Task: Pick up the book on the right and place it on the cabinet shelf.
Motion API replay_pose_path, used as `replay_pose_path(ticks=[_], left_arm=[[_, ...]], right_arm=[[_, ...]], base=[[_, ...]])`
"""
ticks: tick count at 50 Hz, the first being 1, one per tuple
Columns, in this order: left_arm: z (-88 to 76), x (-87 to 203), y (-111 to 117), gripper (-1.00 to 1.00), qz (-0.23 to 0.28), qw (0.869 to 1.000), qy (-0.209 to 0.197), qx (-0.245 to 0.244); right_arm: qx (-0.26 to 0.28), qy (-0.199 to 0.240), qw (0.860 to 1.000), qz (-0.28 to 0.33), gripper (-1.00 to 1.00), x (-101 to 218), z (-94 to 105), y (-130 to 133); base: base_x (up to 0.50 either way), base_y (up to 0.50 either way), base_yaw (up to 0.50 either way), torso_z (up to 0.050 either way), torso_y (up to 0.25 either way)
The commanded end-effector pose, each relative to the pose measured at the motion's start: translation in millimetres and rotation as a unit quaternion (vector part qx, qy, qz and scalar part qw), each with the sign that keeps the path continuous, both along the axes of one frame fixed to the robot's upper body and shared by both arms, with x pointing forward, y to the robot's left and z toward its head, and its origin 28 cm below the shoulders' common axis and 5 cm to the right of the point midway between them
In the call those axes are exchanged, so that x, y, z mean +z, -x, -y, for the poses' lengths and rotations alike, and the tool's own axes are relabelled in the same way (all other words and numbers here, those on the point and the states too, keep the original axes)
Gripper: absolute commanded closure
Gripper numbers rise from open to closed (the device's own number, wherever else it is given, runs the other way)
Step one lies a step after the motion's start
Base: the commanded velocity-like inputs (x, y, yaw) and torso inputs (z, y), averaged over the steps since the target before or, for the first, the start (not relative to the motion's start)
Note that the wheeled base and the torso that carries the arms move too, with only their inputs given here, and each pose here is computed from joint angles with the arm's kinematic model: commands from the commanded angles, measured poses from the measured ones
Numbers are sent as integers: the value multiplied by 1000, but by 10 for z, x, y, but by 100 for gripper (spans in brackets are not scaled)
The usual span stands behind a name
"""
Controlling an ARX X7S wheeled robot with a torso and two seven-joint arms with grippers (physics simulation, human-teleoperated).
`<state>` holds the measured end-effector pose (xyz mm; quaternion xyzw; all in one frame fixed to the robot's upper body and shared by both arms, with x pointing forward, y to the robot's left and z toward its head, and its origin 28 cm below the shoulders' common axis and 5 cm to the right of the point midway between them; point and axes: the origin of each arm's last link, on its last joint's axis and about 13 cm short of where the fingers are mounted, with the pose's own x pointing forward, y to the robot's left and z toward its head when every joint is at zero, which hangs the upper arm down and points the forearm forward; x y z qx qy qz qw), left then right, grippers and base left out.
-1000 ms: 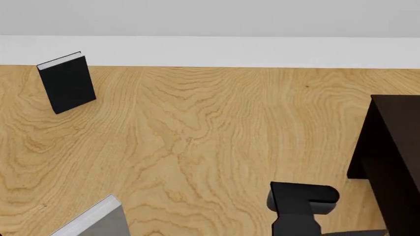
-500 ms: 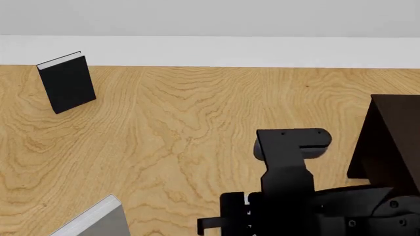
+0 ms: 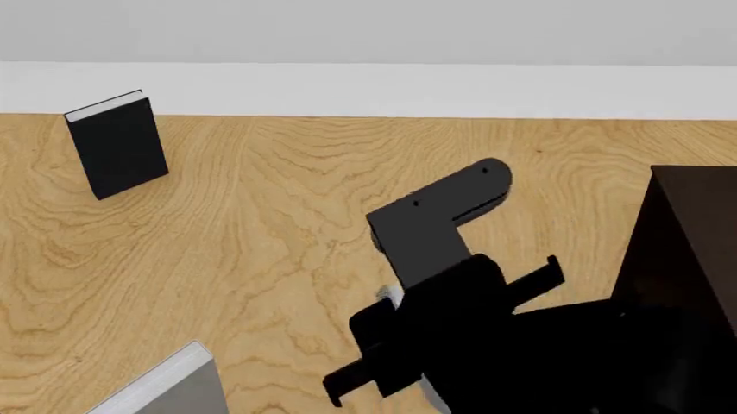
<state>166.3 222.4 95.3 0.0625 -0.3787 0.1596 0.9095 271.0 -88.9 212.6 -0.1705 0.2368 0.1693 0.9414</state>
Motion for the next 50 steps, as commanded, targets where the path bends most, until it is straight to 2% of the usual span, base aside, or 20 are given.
replay_pose_path(ticks=[1,10,11,12,16,19,21,23,26,28,34,35,36,38,39,40,41,43,46,50], left_arm=[[0,2,2,-100,1,1000,-2,1],[0,4,6,-100,3,1000,-1,1],[1,5,7,-100,3,1000,-1,1],[1,5,7,-100,3,1000,-1,0],[0,5,7,-100,4,1000,0,2],[-2,8,10,-100,5,1000,0,2],[-2,8,10,-100,5,1000,0,3],[-3,8,10,-100,5,1000,1,3],[-4,8,10,-100,5,1000,1,3],[-4,8,9,-100,5,1000,1,3],[-3,7,8,-100,3,1000,1,2],[-3,6,8,-100,3,1000,1,2],[-3,6,7,-100,3,1000,1,2],[-3,5,7,-100,2,1000,1,2],[-2,5,6,-100,2,1000,1,2],[-3,4,6,-100,2,1000,1,2],[-2,4,5,-100,1,1000,1,2],[-2,3,5,-100,1,1000,1,1],[-1,2,3,-100,0,1000,1,0],[-1,0,1,-100,-1,1000,2,0]], right_arm=[[47,138,981,131,100,-34,-6,-62],[73,223,951,200,100,-131,-17,-99],[83,251,939,222,100,-150,-10,-117],[81,243,942,215,100,-172,-9,-130],[94,295,916,255,100,-223,11,-168],[101,310,908,264,100,-255,21,-195],[114,342,887,288,100,-278,35,-225],[113,351,881,295,100,-303,47,-250],[125,399,848,326,100,-355,86,-307],[118,384,859,316,100,-393,101,-331],[123,415,832,345,100,-518,171,-409],[130,435,813,363,100,-535,182,-420],[133,438,812,362,100,-557,188,-420],[148,475,775,390,100,-584,202,-423],[142,457,790,382,100,-615,207,-413],[140,456,791,384,100,-634,216,-411],[144,471,778,391,100,-660,233,-412],[138,466,782,391,100,-699,250,-412],[149,486,759,407,100,-783,276,-392],[150,485,756,413,100,-866,291,-339]], base=[[0,0,0,0,0],[0,0,0,0,1],[0,0,0,0,0],[0,0,0,0,0],[0,0,0,0,0],[0,0,0,0,3],[0,0,0,0,0],[0,0,0,0,0],[0,0,0,0,3],[0,0,0,0,0],[0,0,0,0,2],[0,0,0,0,0],[0,0,0,0,0],[0,0,0,0,0],[0,0,0,0,0],[0,0,0,0,10],[0,0,0,0,0],[0,0,0,0,0],[0,0,0,0,0],[0,0,0,0,3]])
